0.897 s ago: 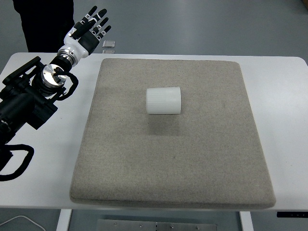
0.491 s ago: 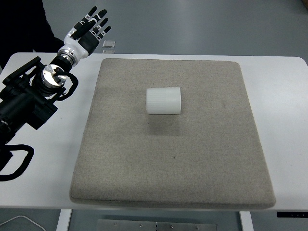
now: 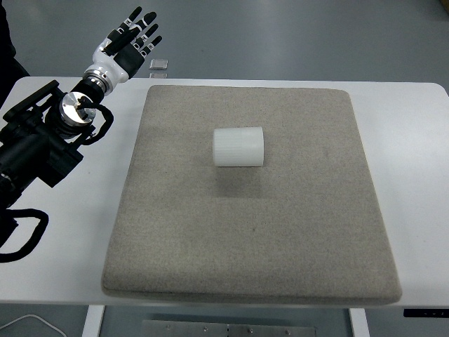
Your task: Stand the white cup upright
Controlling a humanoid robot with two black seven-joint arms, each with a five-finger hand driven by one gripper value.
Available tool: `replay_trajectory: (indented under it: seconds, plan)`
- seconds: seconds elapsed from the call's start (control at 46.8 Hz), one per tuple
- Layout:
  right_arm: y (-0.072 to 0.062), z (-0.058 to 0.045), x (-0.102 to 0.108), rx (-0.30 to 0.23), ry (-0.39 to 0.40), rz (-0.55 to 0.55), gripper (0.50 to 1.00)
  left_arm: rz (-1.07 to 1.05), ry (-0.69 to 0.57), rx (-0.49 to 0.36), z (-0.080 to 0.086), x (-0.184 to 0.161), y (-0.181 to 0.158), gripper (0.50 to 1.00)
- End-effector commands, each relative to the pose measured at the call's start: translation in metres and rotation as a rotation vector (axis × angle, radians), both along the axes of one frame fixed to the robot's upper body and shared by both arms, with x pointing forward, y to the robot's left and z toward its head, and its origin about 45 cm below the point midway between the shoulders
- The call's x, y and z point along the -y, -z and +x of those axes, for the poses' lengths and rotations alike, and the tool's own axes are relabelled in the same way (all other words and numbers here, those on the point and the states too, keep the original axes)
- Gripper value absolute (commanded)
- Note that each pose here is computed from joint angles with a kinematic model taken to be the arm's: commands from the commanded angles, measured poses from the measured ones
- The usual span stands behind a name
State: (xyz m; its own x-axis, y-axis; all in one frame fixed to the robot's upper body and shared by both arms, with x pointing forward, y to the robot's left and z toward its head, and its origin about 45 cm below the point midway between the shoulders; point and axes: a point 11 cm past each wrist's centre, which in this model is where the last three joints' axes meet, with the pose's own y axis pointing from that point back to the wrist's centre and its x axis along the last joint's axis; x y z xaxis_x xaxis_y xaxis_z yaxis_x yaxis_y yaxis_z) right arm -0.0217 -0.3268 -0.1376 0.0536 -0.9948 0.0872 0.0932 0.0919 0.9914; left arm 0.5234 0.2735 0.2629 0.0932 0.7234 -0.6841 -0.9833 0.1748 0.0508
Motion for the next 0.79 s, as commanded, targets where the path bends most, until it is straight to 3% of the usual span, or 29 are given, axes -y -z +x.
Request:
replay_trajectory:
  seconds: [0.0, 0.171, 0.513, 0.769]
  plan:
    - [0.000, 0.000, 0.000, 0.000, 0.001, 0.000, 0.930, 0.001, 0.006, 0.001, 0.000, 0.002, 0.000, 0.994]
    - [0.000, 0.000, 0.000, 0.000, 0.000, 0.000, 0.930, 0.059, 0.077, 0.028, -0.001, 0.021, -0.007, 0.992]
    - [0.000, 0.000, 0.000, 0.000, 0.001, 0.000, 0.930, 0.453, 0.279, 0.125, -0.009, 0.060, -0.015, 0.992]
    - [0.000, 0.000, 0.000, 0.000, 0.000, 0.000, 0.930, 0.760, 0.456, 0.236, -0.023, 0.082, -0.025, 0.992]
